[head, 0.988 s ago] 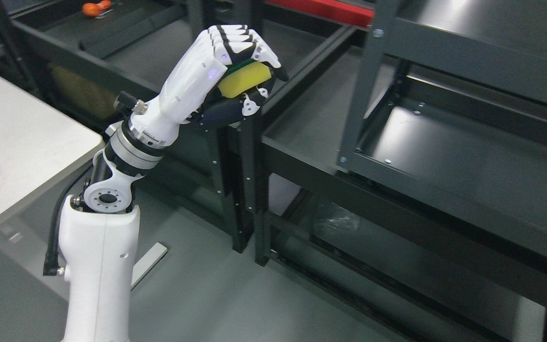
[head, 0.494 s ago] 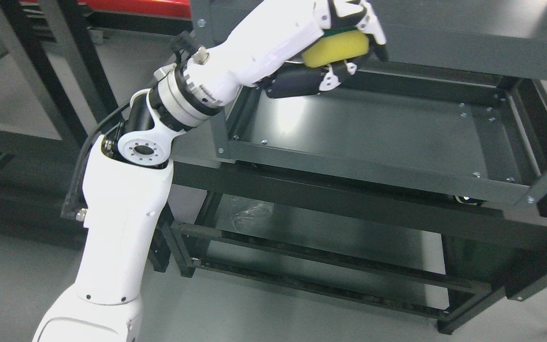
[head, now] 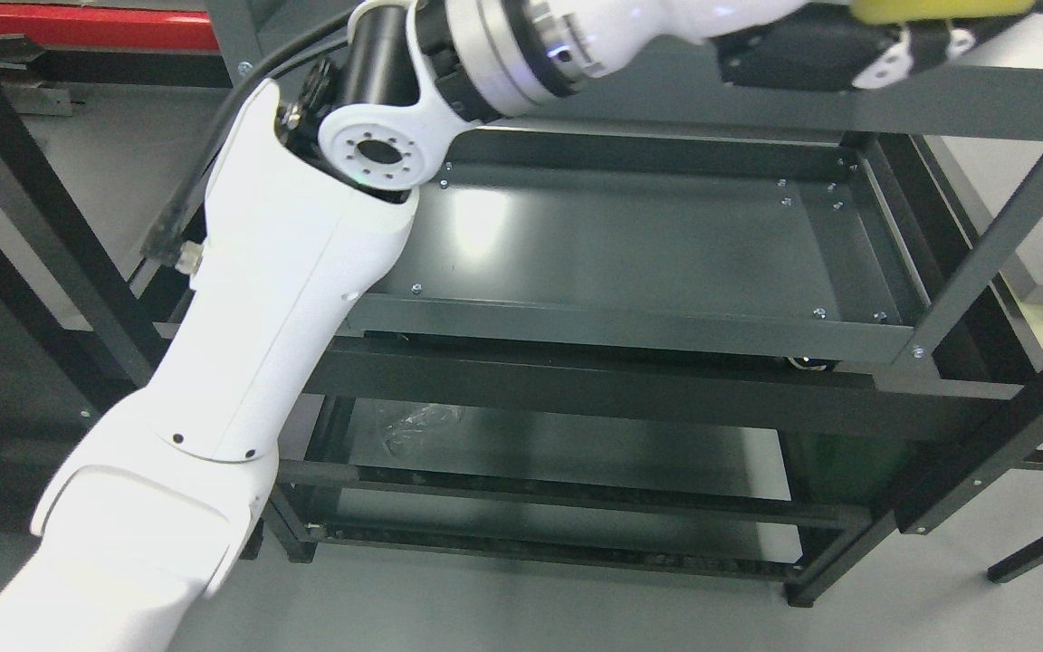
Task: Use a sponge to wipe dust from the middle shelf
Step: 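Extend the left hand into the middle shelf and sweep the sponge back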
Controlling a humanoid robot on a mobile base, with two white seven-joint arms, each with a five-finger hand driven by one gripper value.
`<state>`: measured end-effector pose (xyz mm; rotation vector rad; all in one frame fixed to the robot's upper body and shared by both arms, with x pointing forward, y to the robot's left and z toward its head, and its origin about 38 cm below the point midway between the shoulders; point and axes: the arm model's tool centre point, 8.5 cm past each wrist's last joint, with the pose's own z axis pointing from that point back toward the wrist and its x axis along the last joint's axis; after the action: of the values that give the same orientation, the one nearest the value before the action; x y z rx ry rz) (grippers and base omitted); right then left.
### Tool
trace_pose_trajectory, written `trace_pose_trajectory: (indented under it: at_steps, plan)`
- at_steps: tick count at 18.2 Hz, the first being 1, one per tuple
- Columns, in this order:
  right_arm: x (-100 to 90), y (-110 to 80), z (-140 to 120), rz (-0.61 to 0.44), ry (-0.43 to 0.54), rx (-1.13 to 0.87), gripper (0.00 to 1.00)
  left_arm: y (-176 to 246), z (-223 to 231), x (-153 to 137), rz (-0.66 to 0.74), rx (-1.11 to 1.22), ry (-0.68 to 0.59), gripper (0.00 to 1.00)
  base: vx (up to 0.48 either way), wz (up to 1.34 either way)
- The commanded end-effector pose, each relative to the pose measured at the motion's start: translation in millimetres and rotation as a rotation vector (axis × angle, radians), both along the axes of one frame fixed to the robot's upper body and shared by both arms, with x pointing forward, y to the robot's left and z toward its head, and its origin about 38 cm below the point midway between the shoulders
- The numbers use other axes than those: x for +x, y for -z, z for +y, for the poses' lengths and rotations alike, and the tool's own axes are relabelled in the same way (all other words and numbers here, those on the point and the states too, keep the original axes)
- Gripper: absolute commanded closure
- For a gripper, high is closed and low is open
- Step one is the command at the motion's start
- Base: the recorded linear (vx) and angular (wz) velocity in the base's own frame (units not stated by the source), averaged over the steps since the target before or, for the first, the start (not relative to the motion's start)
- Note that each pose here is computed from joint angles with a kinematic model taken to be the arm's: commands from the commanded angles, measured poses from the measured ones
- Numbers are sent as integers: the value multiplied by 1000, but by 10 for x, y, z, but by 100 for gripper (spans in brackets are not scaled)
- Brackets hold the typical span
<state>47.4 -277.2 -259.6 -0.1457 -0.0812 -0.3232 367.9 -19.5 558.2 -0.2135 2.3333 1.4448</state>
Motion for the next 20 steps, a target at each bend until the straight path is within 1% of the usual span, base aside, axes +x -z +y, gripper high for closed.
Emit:
trace_pose_trajectory:
  at_steps: [1, 4, 9, 12, 16, 20]
  plan:
    - [-14, -8, -101, 52, 5, 2, 0, 458, -627, 266, -110, 337, -199, 99, 28, -146]
    - [-14, -8, -101, 52, 5, 2, 0, 749, -731, 357, -190, 438, -264, 99, 23, -23]
    - [-14, -8, -101, 52, 5, 2, 0, 1076, -747, 593, -234, 559, -362, 99, -6, 7]
    - [-14, -8, -101, 52, 5, 2, 0, 1054, -686, 712, -212, 555, -396, 99, 0, 44]
    - [-14, -8, -101, 52, 5, 2, 0, 914, -635, 717, -209, 514, -400, 99, 2, 4]
    - [-14, -8, -101, 52, 5, 2, 0, 806, -564, 661, -199, 461, -366, 99, 0, 0]
